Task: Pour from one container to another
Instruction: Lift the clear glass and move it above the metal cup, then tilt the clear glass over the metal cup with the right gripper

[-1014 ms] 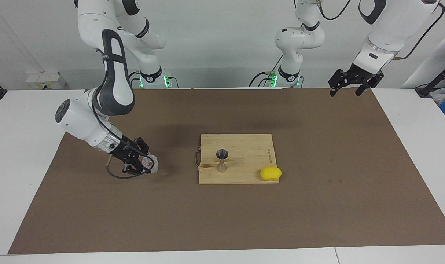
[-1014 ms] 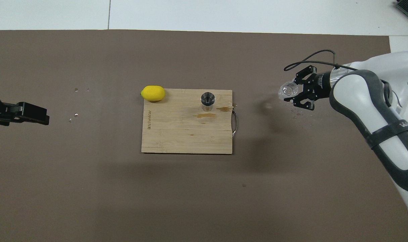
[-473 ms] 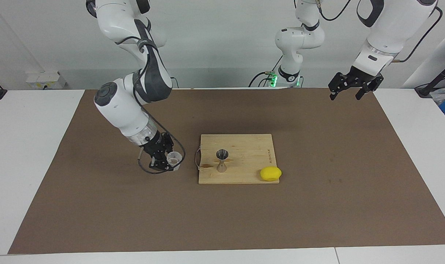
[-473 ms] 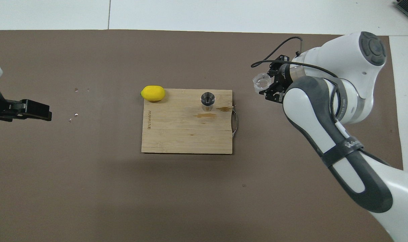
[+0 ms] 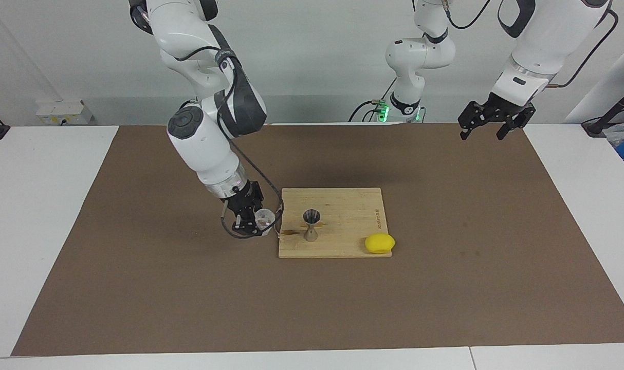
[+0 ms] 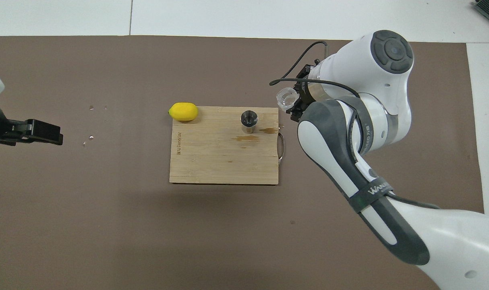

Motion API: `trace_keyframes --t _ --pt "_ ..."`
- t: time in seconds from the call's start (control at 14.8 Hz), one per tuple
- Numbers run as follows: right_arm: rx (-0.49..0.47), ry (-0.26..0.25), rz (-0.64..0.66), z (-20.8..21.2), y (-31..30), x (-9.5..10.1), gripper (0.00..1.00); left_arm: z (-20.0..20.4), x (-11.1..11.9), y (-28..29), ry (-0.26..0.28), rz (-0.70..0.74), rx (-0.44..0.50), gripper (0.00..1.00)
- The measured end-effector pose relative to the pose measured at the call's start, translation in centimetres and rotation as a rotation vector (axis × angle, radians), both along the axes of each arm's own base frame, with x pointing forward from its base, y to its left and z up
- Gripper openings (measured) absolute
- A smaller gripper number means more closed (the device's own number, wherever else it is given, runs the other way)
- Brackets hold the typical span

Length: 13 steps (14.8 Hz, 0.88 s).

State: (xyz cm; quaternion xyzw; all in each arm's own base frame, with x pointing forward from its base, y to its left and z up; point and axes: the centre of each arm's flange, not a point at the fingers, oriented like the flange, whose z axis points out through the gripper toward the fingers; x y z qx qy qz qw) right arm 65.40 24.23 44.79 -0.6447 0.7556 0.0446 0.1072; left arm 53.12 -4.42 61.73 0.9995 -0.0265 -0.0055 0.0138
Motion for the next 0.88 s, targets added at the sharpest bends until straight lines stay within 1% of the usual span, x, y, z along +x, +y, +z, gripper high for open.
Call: trace_keyframes --t 0.27,0.54,0.88 --pt "-0.087 -0.022 0.060 0.0 2.5 -0.5 0.50 0.0 0.0 0.0 0.000 0.000 0.000 1.00" --pt "-0.154 -0.034 0.112 0.5 4.4 -0.5 0.50 0.0 0.0 0.0 0.000 0.000 0.000 1.00" --pt "-0.216 -0.050 0.177 -0.4 7.1 -1.4 0.50 0.0 0.0 0.0 0.000 0.000 0.000 1.00"
